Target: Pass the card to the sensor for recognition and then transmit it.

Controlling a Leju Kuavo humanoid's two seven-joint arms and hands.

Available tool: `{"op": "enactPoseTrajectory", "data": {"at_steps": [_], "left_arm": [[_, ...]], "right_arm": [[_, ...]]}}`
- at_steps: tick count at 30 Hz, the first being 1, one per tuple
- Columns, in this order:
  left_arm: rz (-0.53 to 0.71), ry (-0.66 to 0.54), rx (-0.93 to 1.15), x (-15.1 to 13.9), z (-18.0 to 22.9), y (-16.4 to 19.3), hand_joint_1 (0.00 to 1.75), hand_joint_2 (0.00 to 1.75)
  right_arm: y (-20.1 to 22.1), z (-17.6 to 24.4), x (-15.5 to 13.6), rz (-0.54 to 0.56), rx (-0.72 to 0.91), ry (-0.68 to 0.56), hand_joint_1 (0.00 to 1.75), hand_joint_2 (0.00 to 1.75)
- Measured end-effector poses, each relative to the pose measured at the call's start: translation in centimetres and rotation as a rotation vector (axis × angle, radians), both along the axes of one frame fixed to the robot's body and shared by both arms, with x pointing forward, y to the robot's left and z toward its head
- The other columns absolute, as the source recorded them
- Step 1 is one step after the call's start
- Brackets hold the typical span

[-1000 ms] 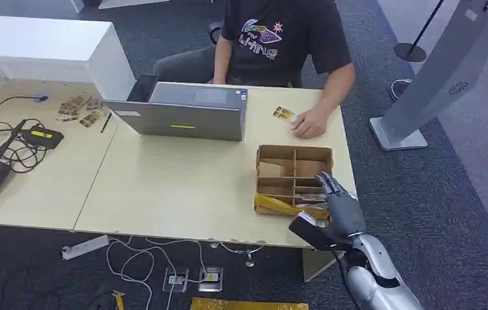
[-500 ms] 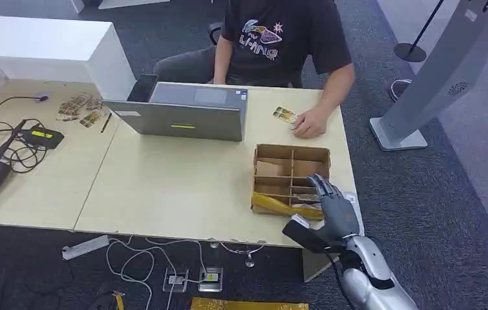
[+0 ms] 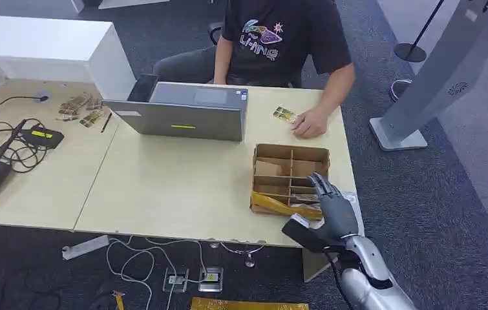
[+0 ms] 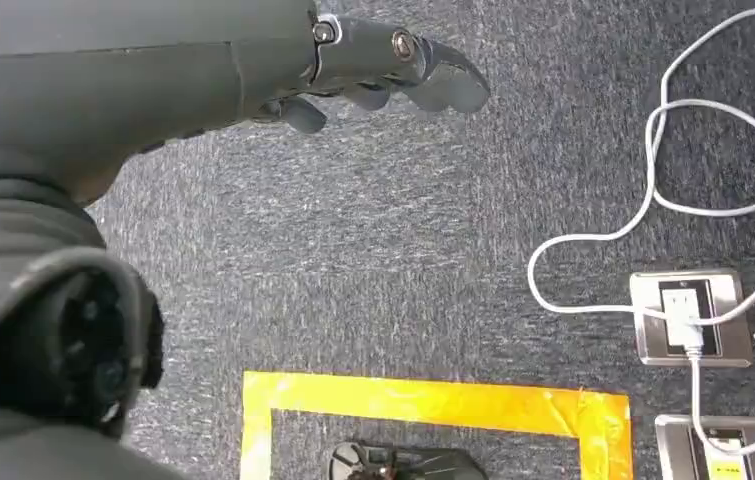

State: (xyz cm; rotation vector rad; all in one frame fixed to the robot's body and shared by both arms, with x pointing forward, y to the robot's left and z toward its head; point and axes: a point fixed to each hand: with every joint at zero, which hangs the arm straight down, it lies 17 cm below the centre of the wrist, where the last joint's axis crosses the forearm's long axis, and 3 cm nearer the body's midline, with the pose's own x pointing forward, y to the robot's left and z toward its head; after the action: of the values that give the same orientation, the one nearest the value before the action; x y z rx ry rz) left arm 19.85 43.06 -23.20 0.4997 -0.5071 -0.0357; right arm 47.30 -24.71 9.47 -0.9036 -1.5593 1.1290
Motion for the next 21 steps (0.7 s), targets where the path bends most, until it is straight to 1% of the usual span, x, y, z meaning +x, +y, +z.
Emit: {"op": "enactPoseTrajectory", "data": {"at_steps": [2, 6, 17, 18, 19, 20, 21], "left_arm": [[0.001, -0.001, 0.000, 0.0, 0.0, 0.0, 0.00, 0.00], [0.008, -0.002, -0.001, 0.0, 0.0, 0.1, 0.00, 0.00], [0.009, -0.002, -0.005, 0.0, 0.0, 0.1, 0.00, 0.00], [0.009, -0.003, -0.005, 0.0, 0.0, 0.1, 0.00, 0.00], [0.009, -0.003, -0.005, 0.0, 0.0, 0.1, 0.00, 0.00], [0.009, -0.002, -0.005, 0.0, 0.0, 0.1, 0.00, 0.00], [0.009, -0.002, -0.006, 0.0, 0.0, 0.1, 0.00, 0.00]], "right_arm": [[-0.7, 0.9, 0.6, 0.003, -0.002, -0.020, 0.00, 1.75], [-2.4, 2.0, 1.5, -0.031, 0.000, -0.052, 0.00, 1.75], [-3.8, 2.0, 1.9, -0.067, -0.001, -0.057, 0.00, 1.75], [-3.8, 2.0, 1.9, -0.067, -0.001, -0.057, 0.17, 1.75], [-3.8, 1.9, 1.9, -0.067, -0.002, -0.057, 0.42, 1.75], [-3.9, 1.8, 1.9, -0.068, -0.003, -0.054, 0.33, 1.75], [-3.9, 1.7, 1.9, -0.068, -0.005, -0.048, 0.03, 1.75]]}}
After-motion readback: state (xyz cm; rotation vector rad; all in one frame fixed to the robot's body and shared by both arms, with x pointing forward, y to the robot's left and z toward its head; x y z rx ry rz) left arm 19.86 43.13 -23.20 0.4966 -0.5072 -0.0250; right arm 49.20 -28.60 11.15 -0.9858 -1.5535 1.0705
